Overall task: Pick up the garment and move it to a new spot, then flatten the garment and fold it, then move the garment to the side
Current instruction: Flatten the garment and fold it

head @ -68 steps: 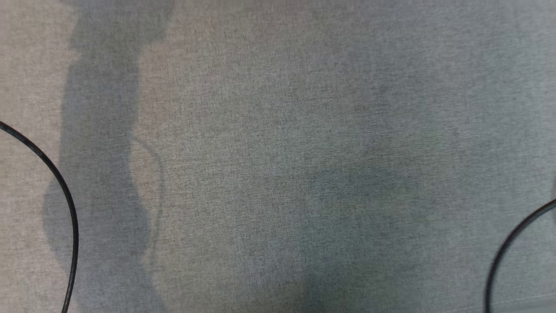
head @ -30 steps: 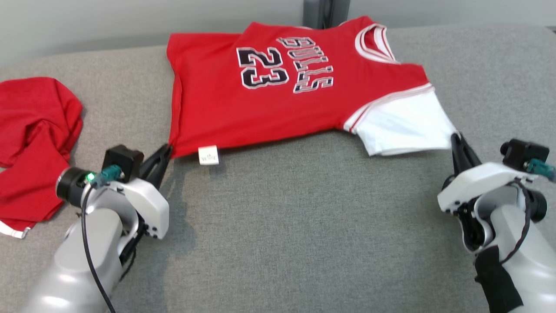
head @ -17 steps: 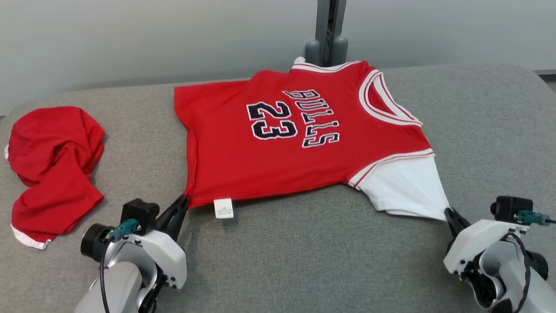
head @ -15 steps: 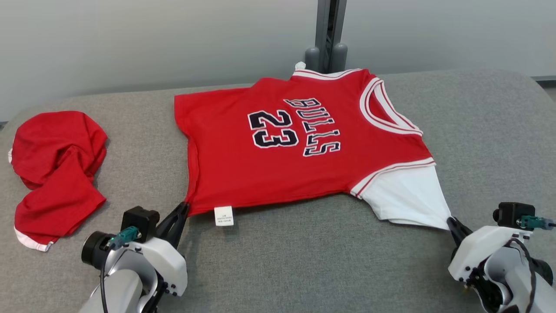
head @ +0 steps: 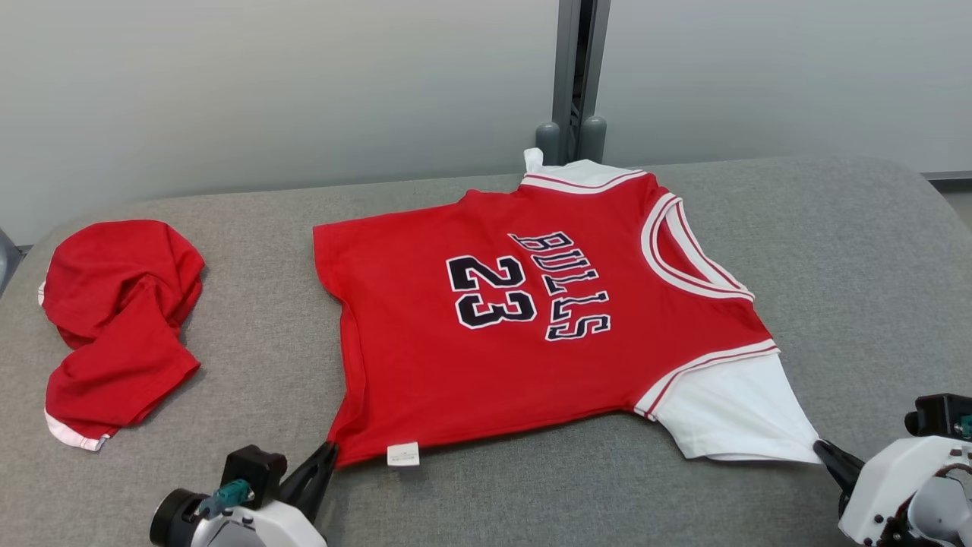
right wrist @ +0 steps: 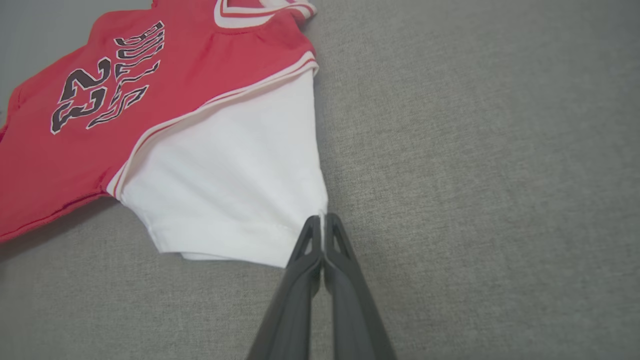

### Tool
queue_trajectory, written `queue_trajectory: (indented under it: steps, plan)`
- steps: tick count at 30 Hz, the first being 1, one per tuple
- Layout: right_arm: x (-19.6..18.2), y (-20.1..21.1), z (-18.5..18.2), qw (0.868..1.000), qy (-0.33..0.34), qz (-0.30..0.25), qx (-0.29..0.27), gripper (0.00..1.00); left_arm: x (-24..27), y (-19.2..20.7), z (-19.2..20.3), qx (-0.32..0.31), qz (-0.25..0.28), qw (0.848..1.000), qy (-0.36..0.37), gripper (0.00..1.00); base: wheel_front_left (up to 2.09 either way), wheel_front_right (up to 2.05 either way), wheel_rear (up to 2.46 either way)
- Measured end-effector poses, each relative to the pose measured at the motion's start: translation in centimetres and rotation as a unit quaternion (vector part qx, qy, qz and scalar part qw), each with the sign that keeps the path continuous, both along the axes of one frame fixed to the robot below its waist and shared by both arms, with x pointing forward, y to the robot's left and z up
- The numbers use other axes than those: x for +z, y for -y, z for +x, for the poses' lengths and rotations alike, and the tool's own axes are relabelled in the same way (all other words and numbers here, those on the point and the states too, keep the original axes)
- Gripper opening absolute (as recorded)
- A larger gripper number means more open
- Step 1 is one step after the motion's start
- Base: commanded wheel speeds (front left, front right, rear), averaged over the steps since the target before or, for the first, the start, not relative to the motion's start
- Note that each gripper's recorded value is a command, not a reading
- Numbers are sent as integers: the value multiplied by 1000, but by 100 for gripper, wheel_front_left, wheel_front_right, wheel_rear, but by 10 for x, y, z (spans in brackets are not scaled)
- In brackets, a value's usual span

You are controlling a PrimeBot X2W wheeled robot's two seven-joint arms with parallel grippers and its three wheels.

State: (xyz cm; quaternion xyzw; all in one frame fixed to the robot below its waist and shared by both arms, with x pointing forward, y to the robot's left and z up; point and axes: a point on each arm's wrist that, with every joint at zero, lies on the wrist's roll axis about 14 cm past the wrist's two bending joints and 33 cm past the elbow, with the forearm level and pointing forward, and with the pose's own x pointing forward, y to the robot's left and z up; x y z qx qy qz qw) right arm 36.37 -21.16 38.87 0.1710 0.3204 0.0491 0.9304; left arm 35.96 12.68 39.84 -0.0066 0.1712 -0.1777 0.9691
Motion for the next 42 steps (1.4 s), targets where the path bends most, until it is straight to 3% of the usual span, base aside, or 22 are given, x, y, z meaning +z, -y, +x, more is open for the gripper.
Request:
queue_trajectory:
  steps: [11,25,33,42]
  plan:
    - [-1,4,-34,998,-54,36,18,0,-14,5,-42,-41,6,998,-39,0,0,0,0]
    - [-6,10,-82,989,-129,71,33,0,-12,3,-78,-43,-2,997,-63,0,0,0,0]
    - [5,10,-85,990,-121,67,38,0,-8,2,-88,-45,-2,996,-71,0,0,0,0]
    - [41,2,-51,996,-55,47,53,0,19,5,-73,-22,-52,997,-57,0,0,0,0]
